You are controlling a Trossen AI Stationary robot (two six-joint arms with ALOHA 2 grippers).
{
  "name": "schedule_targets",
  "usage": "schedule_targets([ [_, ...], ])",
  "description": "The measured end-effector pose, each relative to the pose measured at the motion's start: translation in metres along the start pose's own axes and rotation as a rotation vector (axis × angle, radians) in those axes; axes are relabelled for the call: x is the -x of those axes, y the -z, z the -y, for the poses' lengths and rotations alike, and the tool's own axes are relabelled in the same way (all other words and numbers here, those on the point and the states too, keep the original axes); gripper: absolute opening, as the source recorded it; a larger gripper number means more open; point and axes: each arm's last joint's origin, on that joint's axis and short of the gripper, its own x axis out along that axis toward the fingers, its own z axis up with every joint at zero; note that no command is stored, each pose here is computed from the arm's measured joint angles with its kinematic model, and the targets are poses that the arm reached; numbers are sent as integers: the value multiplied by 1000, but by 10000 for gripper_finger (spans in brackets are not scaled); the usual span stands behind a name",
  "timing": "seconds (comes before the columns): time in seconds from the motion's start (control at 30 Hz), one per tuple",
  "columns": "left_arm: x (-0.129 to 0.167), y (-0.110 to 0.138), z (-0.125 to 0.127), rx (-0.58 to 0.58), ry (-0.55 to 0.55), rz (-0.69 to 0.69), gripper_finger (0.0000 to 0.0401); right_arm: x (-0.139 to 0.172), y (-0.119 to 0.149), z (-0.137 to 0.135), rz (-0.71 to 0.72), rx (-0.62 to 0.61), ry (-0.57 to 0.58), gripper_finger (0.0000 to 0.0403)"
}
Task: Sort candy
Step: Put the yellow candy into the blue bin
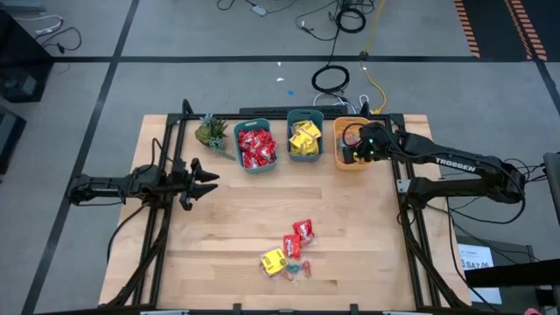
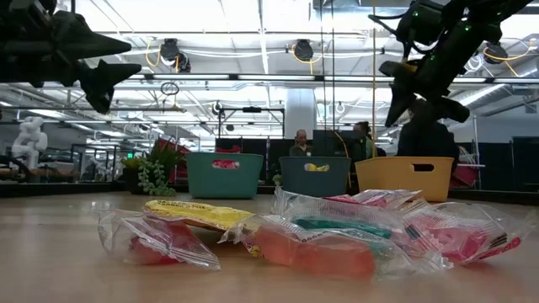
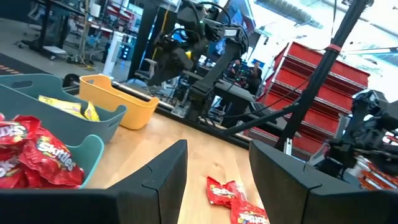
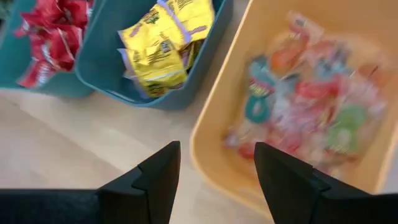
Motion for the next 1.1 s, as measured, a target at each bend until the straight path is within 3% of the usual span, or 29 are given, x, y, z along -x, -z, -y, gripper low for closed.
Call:
schedule_targets([
  [0.17,0,0,0,0,-6,-3,183,2,4,-6,-25,-123,-45,197],
  [0.3,0,0,0,0,-6,-3,183,5,12,-22,-5,-136,-129,196],
  [0.47,0,-2,2,-12,32,9,183,19,26,-44,72,-131,-145,196],
  [0.7,2,-12,4,-205,-25,20,183,30,54,-59,-16,-175,-206,196],
  [0.83,2,-18,5,-277,-88,-50,183,40,74,-68,-27,-115,-254,196],
  [0.97,0,-32,12,-364,-96,-136,183,53,95,-72,46,-18,-267,196],
  [1.1,-11,-42,20,-460,-54,-262,182,58,116,-73,-27,94,-269,196],
])
